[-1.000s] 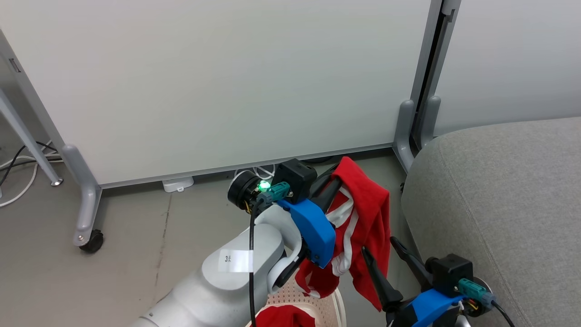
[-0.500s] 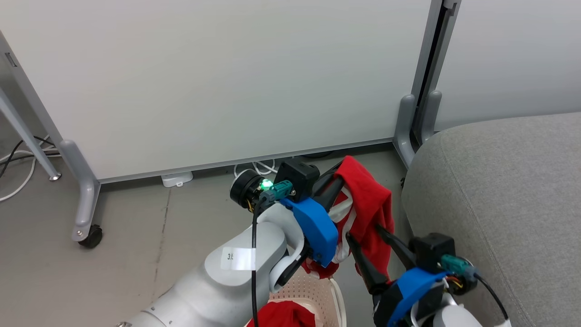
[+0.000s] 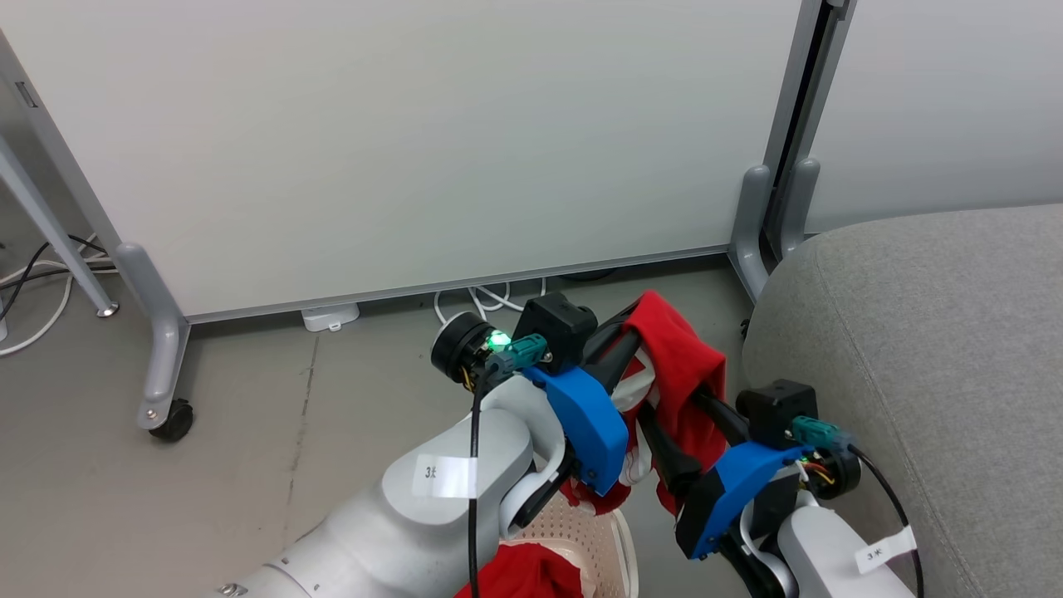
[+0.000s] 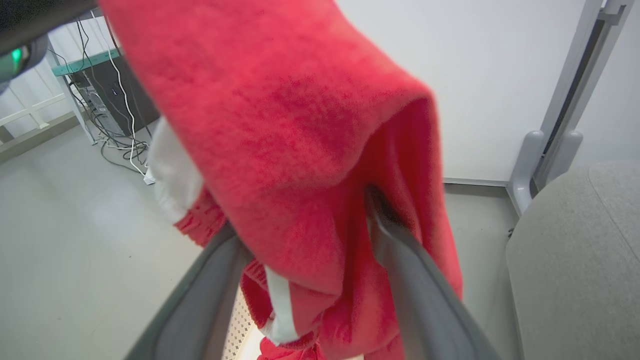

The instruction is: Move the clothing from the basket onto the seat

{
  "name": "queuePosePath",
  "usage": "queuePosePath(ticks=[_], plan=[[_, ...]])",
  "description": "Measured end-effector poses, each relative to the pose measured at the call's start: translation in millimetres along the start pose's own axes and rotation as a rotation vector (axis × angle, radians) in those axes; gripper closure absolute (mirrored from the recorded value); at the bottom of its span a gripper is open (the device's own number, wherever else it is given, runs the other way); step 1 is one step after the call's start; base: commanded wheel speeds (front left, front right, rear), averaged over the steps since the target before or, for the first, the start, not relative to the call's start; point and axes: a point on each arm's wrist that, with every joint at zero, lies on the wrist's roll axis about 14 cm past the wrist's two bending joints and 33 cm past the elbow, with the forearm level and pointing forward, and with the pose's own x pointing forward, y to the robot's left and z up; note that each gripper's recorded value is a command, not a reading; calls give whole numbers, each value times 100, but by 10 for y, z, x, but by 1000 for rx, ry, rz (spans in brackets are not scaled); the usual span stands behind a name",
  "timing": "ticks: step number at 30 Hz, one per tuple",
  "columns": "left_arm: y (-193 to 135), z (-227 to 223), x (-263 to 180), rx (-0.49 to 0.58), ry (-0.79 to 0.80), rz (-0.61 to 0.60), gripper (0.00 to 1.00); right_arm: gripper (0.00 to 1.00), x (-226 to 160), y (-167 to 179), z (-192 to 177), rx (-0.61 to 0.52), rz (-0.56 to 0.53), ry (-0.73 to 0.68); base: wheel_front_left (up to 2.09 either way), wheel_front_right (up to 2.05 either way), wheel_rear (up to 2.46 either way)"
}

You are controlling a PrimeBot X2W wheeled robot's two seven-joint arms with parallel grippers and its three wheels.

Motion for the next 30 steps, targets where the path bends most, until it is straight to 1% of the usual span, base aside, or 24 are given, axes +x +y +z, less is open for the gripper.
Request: queuePosePath(ticks=[2, 4, 5, 13, 29, 30], plan=[[-3, 5, 4, 2, 0, -2, 100, 0, 25, 13, -23, 2, 6, 11, 0, 0, 0], [-3, 16, 8, 2, -2, -3, 100, 84, 57, 24, -20, -6, 13, 16, 0, 0, 0], [-5, 19, 8, 3, -2, -4, 100, 100, 65, 30, -19, -9, 16, 15, 0, 0, 0], [-17, 17, 6, 0, 0, -5, 100, 100, 70, 36, -71, -10, 19, 23, 0, 0, 0], [-44, 27, 65, -16, -1, -15, 100, 100, 35, -39, -55, -14, -1, 8, 0, 0, 0], [-44, 25, 68, -16, -1, -15, 93, 100, 33, -43, -56, -13, -2, 7, 0, 0, 0]])
